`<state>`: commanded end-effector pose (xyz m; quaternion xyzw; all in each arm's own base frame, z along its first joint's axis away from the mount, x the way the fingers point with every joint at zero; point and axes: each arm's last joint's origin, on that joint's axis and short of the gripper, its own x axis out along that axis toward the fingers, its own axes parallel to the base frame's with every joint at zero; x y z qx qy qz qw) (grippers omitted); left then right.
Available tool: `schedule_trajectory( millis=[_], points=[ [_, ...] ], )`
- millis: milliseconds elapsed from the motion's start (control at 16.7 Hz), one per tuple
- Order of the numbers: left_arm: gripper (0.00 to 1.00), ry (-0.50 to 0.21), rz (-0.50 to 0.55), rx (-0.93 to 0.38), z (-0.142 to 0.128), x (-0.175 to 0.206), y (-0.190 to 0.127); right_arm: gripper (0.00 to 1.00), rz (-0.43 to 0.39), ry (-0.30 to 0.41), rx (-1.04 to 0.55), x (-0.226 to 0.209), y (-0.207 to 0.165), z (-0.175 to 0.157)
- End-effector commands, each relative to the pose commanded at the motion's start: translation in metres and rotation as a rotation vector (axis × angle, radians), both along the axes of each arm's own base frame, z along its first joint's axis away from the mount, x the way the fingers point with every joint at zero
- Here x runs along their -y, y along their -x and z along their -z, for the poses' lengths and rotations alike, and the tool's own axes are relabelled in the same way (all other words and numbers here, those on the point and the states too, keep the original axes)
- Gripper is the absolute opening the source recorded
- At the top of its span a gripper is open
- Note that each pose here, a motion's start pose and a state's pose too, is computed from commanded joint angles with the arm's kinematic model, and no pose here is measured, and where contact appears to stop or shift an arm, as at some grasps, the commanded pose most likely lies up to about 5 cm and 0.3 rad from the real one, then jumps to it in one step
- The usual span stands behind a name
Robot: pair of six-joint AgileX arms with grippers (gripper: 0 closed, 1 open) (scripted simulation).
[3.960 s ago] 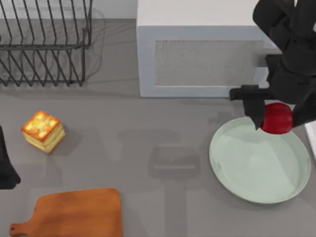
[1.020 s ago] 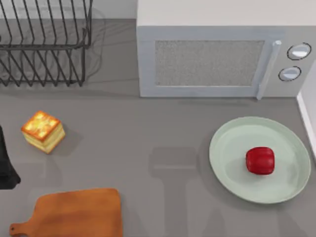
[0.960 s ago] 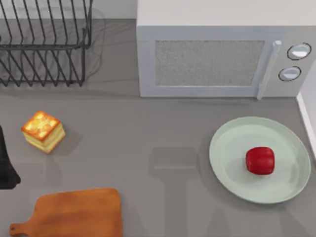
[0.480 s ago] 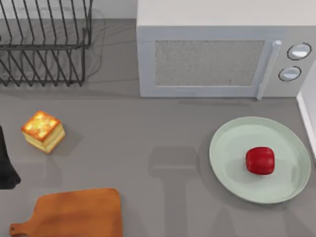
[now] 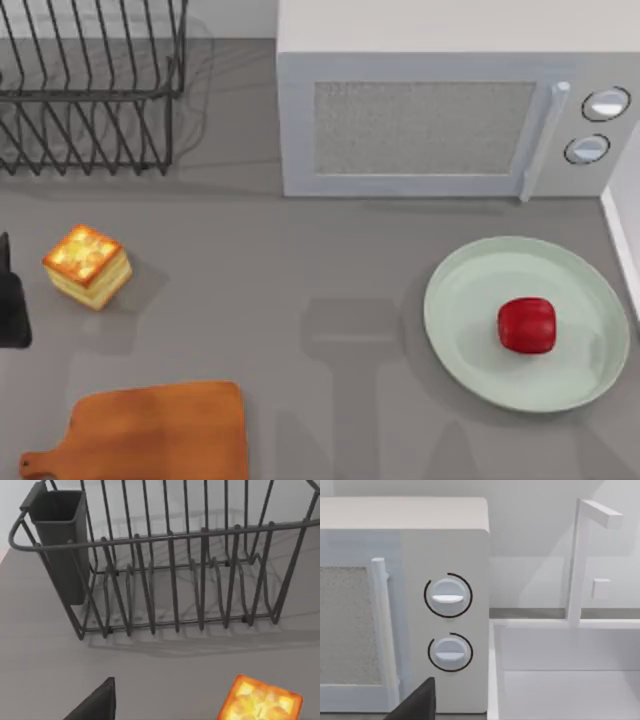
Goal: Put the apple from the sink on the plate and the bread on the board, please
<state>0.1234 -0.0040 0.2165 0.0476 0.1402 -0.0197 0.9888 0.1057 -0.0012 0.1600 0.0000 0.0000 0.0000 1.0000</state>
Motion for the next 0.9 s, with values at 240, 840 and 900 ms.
schedule_trajectory(
  millis=[240, 840, 900],
  points=[
    [1.00, -0.086, 0.063, -0.342, -0.026, 0.005, -0.050, 1.00, 0.000, 0.000, 0.000, 0.000, 0.000, 0.000],
    [1.00, -0.266, 0.290, -1.079, 0.005, 0.030, -0.204, 1.00, 0.000, 0.000, 0.000, 0.000, 0.000, 0.000],
    [1.00, -0.277, 0.309, -1.126, 0.013, 0.032, -0.215, 1.00, 0.000, 0.000, 0.000, 0.000, 0.000, 0.000]
  ],
)
